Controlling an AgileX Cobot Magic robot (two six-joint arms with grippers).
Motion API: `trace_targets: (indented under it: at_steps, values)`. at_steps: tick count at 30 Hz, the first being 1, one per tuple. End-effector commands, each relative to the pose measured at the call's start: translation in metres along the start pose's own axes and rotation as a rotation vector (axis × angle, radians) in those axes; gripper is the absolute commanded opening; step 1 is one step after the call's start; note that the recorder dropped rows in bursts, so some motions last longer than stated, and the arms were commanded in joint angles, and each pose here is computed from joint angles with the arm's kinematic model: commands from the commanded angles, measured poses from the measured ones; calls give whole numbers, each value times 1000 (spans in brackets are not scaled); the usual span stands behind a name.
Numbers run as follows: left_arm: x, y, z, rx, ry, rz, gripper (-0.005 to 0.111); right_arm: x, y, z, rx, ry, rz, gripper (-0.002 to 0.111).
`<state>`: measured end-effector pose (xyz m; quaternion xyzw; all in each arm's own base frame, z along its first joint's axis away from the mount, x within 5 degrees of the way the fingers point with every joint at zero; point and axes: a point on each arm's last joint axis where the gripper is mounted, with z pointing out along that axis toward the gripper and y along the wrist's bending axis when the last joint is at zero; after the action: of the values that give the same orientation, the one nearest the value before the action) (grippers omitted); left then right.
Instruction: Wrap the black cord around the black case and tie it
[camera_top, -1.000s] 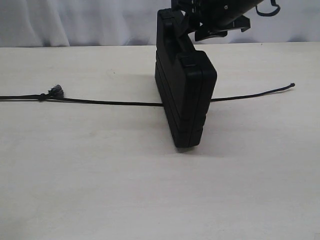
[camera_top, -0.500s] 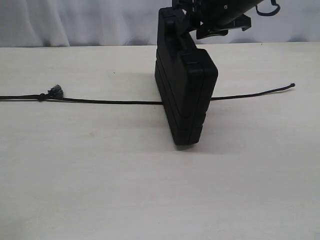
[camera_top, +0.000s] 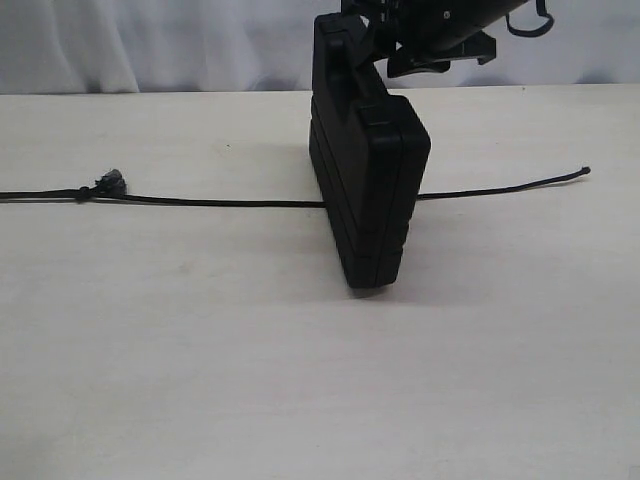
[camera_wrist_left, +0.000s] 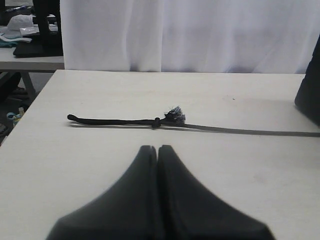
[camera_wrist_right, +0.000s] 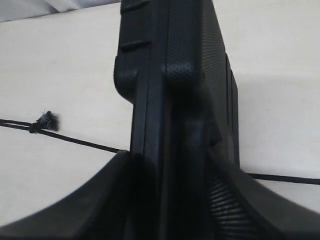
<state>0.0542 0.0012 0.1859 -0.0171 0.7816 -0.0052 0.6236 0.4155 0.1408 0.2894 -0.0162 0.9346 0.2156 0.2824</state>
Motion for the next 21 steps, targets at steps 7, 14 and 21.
trace_targets:
  at_steps: [7,14,21]
  values:
    - [0,0,0,2,-6,-5,0,7,-12,9,57,61,-62,43]
    - [0,0,0,2,-6,-7,0,5,-12,7,55,43,-72,39]
    - [0,0,0,2,-6,-7,0,5,-12,7,55,44,-85,16]
